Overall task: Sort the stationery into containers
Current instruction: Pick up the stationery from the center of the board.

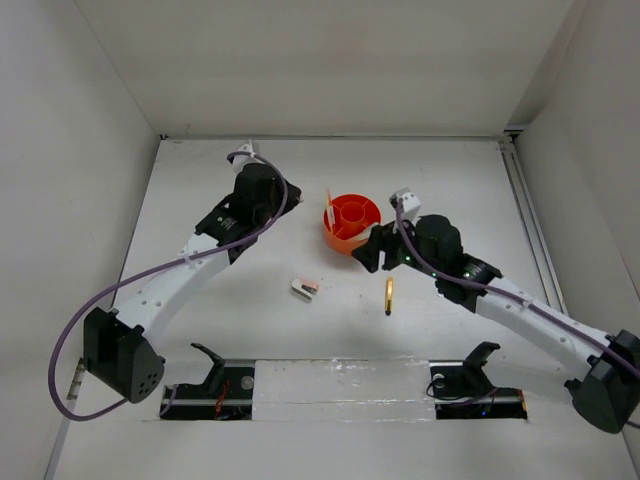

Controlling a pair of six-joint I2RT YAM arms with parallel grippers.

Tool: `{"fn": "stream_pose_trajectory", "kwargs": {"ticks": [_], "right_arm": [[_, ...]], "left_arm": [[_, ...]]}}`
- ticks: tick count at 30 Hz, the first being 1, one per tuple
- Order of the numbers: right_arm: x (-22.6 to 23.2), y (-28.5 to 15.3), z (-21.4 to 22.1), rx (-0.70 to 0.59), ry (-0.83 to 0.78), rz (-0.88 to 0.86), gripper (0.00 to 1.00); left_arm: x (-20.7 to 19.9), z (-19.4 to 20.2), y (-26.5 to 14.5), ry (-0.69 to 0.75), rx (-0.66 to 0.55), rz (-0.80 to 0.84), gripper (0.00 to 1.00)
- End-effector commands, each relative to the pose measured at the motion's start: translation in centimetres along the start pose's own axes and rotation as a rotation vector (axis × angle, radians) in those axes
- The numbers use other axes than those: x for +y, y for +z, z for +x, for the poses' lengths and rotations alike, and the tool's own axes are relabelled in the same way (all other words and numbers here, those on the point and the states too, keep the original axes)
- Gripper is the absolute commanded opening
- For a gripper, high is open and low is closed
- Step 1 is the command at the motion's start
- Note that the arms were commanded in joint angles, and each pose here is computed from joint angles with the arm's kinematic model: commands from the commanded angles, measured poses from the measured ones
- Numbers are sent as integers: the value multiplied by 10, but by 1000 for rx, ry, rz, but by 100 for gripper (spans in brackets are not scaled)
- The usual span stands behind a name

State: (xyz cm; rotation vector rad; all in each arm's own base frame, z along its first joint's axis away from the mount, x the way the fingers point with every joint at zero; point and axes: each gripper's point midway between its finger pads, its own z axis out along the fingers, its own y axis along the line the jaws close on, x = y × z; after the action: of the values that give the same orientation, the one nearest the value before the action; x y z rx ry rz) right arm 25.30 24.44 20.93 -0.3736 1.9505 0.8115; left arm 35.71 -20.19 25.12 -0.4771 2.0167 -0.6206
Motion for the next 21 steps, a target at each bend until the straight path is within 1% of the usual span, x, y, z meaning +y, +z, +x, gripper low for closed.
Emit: {"fn": "stream_pose_trajectory", "kwargs": {"ticks": [1,2,4,5,6,7,11,12,16,21], "right_arm": [[44,13,-62,-185,-105,-67,68],[43,25,-58,-170,-114,-47,68],[41,35,-70,-207,-100,-5,66],[41,45,-71,-204,-100,-3,66],[45,50,-79,-231,-85,-15,66],[45,55,-82,-240,-75,-10,64],[58,79,-91,-275,-36,-53,61],[63,86,-95,-283,-37,-75,60],[82,100,-103,-290,-14,-163,59],[88,106,-106,-296,-9,-192,58]], "left_arm": [[-17,5,-10,-143,38,74,0],[-19,7,-10,-153,48,82,0],[-23,10,-12,-179,72,97,0],[-23,14,-9,-187,87,95,0],[-26,17,-11,-187,103,107,0],[-29,18,-9,-203,113,120,0],[-37,28,-9,-227,152,174,0],[-34,31,-8,-225,158,167,0],[-38,32,-9,-226,169,186,0],[-39,30,-9,-209,162,195,0]]}}
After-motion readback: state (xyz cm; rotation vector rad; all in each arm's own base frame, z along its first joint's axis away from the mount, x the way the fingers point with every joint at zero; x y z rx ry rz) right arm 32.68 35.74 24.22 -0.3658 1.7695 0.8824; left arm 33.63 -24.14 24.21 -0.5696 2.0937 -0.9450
